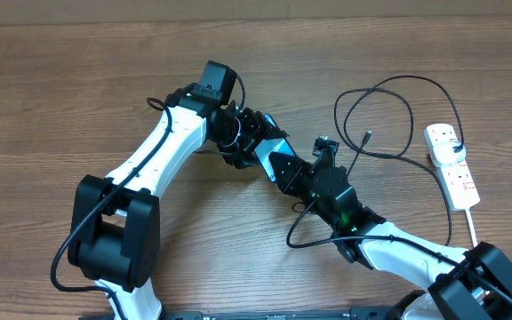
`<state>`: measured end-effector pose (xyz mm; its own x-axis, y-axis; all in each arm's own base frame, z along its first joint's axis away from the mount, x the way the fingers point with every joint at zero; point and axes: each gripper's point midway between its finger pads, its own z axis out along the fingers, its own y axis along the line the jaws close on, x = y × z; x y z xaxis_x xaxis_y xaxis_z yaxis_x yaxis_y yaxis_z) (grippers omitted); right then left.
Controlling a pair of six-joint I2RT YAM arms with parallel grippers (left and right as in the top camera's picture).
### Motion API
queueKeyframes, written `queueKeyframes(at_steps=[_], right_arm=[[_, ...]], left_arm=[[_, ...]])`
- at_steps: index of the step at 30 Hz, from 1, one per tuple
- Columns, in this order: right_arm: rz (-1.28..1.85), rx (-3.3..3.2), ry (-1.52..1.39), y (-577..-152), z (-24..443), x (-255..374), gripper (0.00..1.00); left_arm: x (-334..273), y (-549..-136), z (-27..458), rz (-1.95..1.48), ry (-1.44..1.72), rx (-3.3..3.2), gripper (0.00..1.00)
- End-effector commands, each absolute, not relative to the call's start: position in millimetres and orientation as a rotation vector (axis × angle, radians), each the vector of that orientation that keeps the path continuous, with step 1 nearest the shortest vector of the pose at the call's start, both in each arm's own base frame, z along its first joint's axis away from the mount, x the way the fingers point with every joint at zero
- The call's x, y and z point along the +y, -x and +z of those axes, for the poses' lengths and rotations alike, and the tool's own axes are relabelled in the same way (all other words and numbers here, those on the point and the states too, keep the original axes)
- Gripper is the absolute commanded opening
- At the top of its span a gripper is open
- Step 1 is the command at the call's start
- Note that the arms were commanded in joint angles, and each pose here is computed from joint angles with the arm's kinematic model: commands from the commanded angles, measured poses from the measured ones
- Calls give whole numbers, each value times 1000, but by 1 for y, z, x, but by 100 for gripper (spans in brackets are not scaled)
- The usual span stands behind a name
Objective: Plug charger to phone and switch on socket
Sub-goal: 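Grasp the phone's bottom end with the right gripper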
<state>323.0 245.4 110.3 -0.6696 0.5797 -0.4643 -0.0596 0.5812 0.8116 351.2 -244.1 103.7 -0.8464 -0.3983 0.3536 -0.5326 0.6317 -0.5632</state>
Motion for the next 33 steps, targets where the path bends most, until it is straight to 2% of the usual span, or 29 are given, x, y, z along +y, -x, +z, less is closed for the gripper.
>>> queueKeyframes(at_steps=[1,7,9,16,22,27,33], right_arm=[[1111,2037,-413,-327,119,249,16],[1110,2037,-413,-327,119,249,15],[1110,2037,-413,-327,119,249,14],[1110,2037,-414,-327,119,249,12],[1111,2037,-414,-327,119,249,11],[1126,2041,-447,-327,118,248,10],[1261,2052,-649,-323,117,252,4]], left_arm=[[-252,-354,111,1033,-751,-2668,58],[-251,-355,110,1030,-751,-2673,59],[-250,-355,110,1025,-754,-2677,63],[-250,-355,109,1023,-746,-2682,78],[-249,-355,109,1018,-749,-2688,99],[-246,-359,108,1018,-748,-2706,100],[-233,-375,116,1092,-595,-2826,100]])
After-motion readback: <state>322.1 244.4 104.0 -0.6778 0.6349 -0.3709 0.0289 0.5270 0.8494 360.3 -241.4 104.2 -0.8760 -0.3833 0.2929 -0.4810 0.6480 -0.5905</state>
